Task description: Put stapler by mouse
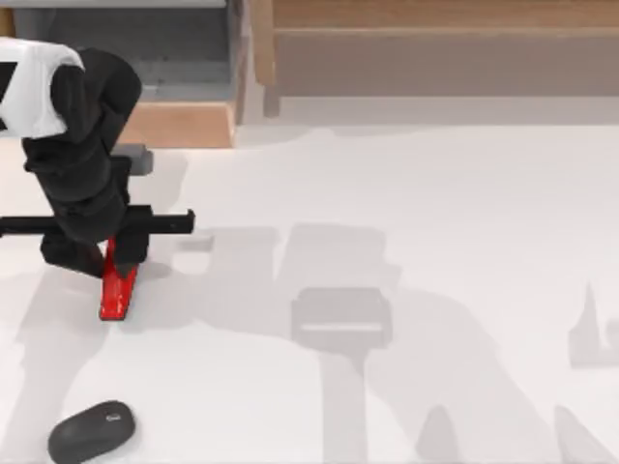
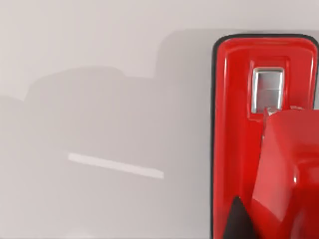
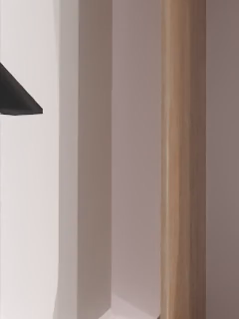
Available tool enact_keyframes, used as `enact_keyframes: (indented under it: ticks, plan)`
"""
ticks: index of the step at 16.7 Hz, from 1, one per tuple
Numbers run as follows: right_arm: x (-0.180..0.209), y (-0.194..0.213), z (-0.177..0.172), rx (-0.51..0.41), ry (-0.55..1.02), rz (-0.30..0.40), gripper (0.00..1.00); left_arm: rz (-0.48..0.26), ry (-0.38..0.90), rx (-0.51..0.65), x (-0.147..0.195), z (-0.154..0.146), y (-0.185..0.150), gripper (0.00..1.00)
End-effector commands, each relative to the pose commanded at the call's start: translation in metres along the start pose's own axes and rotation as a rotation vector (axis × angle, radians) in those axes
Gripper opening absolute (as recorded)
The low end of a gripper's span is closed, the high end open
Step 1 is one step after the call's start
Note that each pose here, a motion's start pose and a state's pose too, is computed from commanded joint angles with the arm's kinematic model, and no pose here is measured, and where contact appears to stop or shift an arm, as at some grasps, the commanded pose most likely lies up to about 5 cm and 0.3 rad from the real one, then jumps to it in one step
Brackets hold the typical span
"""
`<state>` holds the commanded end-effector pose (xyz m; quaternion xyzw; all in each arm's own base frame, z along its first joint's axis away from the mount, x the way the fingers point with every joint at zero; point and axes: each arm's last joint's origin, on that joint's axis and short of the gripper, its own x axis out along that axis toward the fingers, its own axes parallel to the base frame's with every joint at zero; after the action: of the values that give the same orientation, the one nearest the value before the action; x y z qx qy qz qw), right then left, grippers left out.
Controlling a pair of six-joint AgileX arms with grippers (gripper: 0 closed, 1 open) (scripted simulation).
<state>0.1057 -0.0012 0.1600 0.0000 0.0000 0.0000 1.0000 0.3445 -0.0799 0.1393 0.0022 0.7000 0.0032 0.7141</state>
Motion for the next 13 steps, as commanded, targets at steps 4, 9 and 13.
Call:
enact_keyframes:
  ticks: [4, 9, 13]
  plan:
    - [0.0000, 0.0000, 0.0000, 0.000, 0.000, 0.000, 1.00, 0.002, 0.009, 0.000, 0.0030, -0.0008, 0.0002, 0.00]
    - [0.0000, 0.0000, 0.0000, 0.000, 0.000, 0.000, 1.00, 0.002, 0.009, 0.000, 0.0030, -0.0008, 0.0002, 0.30]
    - [0.0000, 0.0000, 0.0000, 0.000, 0.000, 0.000, 1.00, 0.002, 0.009, 0.000, 0.0030, -0.0008, 0.0002, 0.60]
